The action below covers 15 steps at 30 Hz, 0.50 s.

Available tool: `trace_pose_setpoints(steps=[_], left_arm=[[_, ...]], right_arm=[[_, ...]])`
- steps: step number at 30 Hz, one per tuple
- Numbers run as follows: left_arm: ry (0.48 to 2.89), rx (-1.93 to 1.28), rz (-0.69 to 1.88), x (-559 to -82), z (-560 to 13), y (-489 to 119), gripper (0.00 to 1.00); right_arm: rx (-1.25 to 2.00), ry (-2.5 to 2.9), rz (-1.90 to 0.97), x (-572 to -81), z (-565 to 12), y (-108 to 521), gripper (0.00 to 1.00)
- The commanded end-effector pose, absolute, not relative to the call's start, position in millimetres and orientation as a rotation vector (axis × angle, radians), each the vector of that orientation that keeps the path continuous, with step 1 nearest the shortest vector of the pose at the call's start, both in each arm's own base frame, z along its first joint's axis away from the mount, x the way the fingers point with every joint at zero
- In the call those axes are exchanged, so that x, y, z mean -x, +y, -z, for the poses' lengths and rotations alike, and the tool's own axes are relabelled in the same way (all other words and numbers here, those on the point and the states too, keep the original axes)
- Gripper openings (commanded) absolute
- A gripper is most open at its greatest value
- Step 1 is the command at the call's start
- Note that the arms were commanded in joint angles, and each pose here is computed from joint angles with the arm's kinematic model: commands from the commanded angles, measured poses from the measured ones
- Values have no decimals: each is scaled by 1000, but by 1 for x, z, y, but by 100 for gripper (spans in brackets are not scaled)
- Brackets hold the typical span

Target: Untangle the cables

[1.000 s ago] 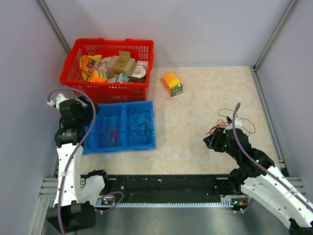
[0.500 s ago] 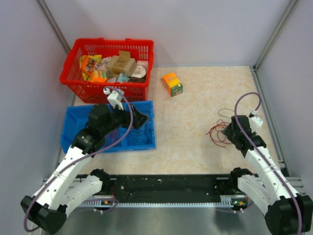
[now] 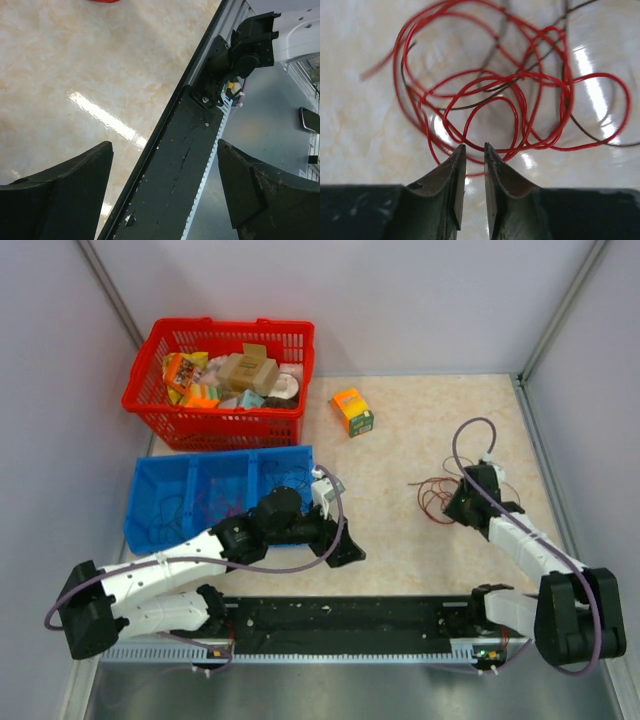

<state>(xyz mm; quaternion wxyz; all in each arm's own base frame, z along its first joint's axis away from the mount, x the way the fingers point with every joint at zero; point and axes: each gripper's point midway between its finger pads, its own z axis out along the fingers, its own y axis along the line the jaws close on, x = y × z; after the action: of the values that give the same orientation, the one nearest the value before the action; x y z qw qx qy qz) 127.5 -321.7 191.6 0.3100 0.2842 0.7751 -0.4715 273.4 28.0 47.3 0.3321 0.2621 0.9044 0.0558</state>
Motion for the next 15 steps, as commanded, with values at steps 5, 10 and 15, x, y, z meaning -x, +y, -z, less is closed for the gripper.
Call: trace_pose_setpoints(steps=[5, 10, 15], left_arm=[[1979, -730, 1229, -137, -212, -351, 87], [2062, -674, 1167, -148, -202, -355, 86], [2129, -631, 1303, -140, -190, -376, 91]], right_arm=[[-223, 2390, -724, -239, -81, 161, 4], [-170, 2264, -1205, -202, -110, 208, 0], [-84, 2269, -1152, -195, -114, 202, 30]])
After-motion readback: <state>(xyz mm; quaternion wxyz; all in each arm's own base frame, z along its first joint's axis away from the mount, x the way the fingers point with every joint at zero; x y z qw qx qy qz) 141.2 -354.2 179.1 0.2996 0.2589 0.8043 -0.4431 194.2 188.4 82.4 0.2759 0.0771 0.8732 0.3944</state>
